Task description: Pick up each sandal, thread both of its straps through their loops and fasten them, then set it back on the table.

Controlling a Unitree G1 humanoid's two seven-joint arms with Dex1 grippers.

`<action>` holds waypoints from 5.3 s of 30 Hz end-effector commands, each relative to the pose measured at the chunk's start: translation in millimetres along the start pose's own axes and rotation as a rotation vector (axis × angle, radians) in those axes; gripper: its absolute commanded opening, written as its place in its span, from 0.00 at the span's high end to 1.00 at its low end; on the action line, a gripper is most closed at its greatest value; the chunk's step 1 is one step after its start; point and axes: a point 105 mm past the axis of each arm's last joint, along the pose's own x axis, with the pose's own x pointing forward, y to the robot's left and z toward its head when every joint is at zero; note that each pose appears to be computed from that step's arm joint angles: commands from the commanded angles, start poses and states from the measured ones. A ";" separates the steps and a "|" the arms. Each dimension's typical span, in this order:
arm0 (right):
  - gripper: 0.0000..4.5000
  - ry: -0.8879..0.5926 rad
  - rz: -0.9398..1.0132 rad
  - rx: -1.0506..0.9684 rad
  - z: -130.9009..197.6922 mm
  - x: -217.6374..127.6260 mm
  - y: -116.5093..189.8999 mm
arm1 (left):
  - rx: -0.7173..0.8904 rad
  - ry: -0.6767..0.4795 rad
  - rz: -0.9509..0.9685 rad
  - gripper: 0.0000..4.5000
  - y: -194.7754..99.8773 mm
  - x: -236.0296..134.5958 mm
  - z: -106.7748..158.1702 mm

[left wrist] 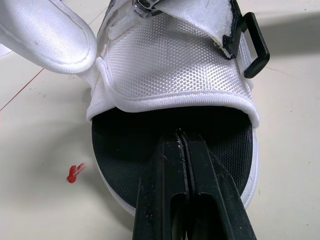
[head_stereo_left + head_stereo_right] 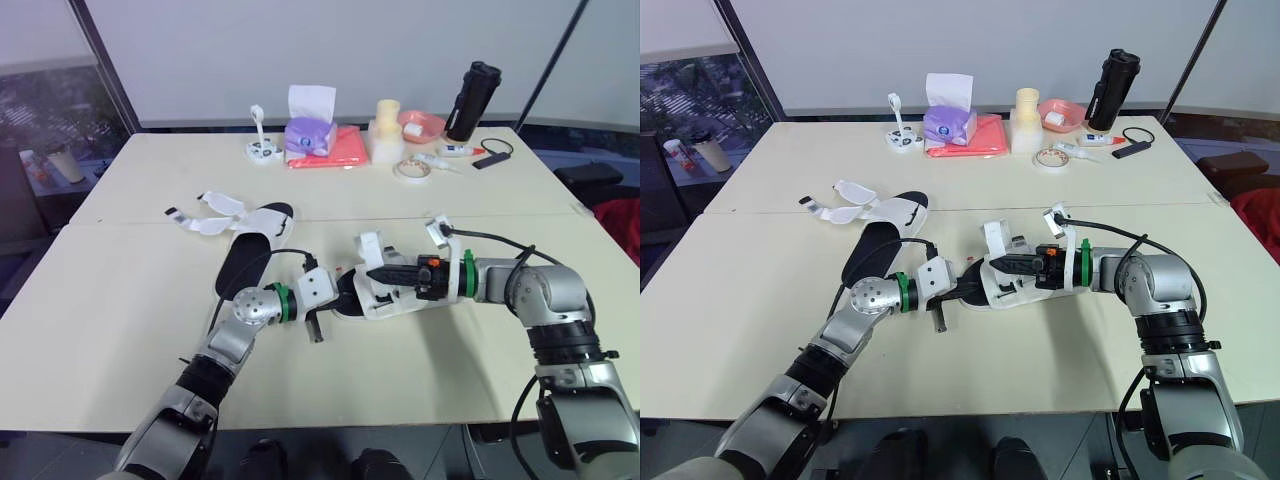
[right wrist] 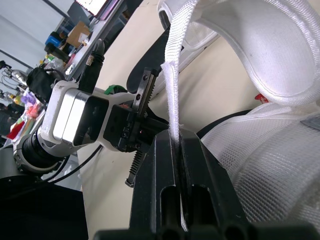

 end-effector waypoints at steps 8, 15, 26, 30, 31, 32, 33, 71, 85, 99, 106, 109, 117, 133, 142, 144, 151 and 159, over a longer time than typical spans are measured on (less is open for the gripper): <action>0.99 -0.026 0.029 -0.012 5.5 0.5 7.1 | -0.042 0.098 -0.008 1.00 -8.2 -6.1 -27.5; 0.99 -0.019 0.082 0.008 7.2 1.4 16.9 | -0.043 0.102 -0.007 1.00 -8.4 -6.1 -28.4; 0.99 0.107 -0.022 -0.158 -17.2 5.4 -2.0 | -0.043 0.103 -0.003 1.00 -7.9 -6.5 -29.3; 0.99 0.168 -0.081 -0.287 -20.7 1.8 -14.3 | -0.043 0.102 0.000 1.00 -7.8 -6.9 -29.4; 0.99 0.184 -0.091 -0.339 -20.2 0.4 -16.7 | -0.043 0.102 0.000 1.00 -7.8 -7.0 -29.5; 0.99 0.197 -0.098 -0.404 -18.2 -0.9 -18.3 | -0.043 0.102 0.000 1.00 -7.8 -7.1 -29.5; 0.99 0.208 -0.092 -0.463 -15.6 -2.4 -17.8 | -0.043 0.102 0.000 1.00 -7.8 -7.1 -29.4; 0.01 -0.010 -0.109 -0.133 -40.2 -65.7 38.9 | -0.045 0.083 -0.028 1.00 -11.2 -5.6 -26.2; 0.01 -0.064 -0.181 -0.174 -53.6 -34.7 19.6 | -0.038 0.091 -0.047 1.00 -9.9 -5.8 -26.7; 0.99 -0.062 -0.087 -0.071 -66.9 -21.1 35.2 | -0.050 0.100 -0.042 1.00 -13.3 -6.1 -30.5; 1.00 0.070 -0.067 -0.057 -91.6 -27.3 39.3 | -0.051 0.102 -0.037 1.00 -12.7 -6.1 -31.3; 1.00 0.155 -0.021 -0.060 -107.4 -29.5 49.6 | -0.050 0.103 -0.036 1.00 -12.6 -6.1 -31.6; 1.00 0.311 0.095 -0.058 -136.5 -43.8 82.6 | -0.049 0.106 -0.037 1.00 -12.4 -6.1 -32.7; 1.00 -0.212 0.212 0.007 -11.7 -22.9 90.6 | -0.047 0.098 -0.048 1.00 -13.6 -0.4 -32.6; 1.00 -0.407 -0.020 0.212 1.4 -14.9 33.6 | -0.059 0.106 -0.031 1.00 -16.7 -5.8 -36.8; 1.00 -0.398 -0.033 0.205 0.8 -20.2 31.2 | -0.059 0.107 -0.030 1.00 -17.2 -6.6 -37.1; 0.81 -0.169 0.001 0.008 -19.9 -51.2 56.3 | -0.056 0.116 -0.036 1.00 -16.6 -8.6 -38.2; 0.01 0.156 -0.053 -0.080 -86.2 -57.3 54.9 | -0.064 0.095 -0.076 1.00 -23.7 -3.2 -33.8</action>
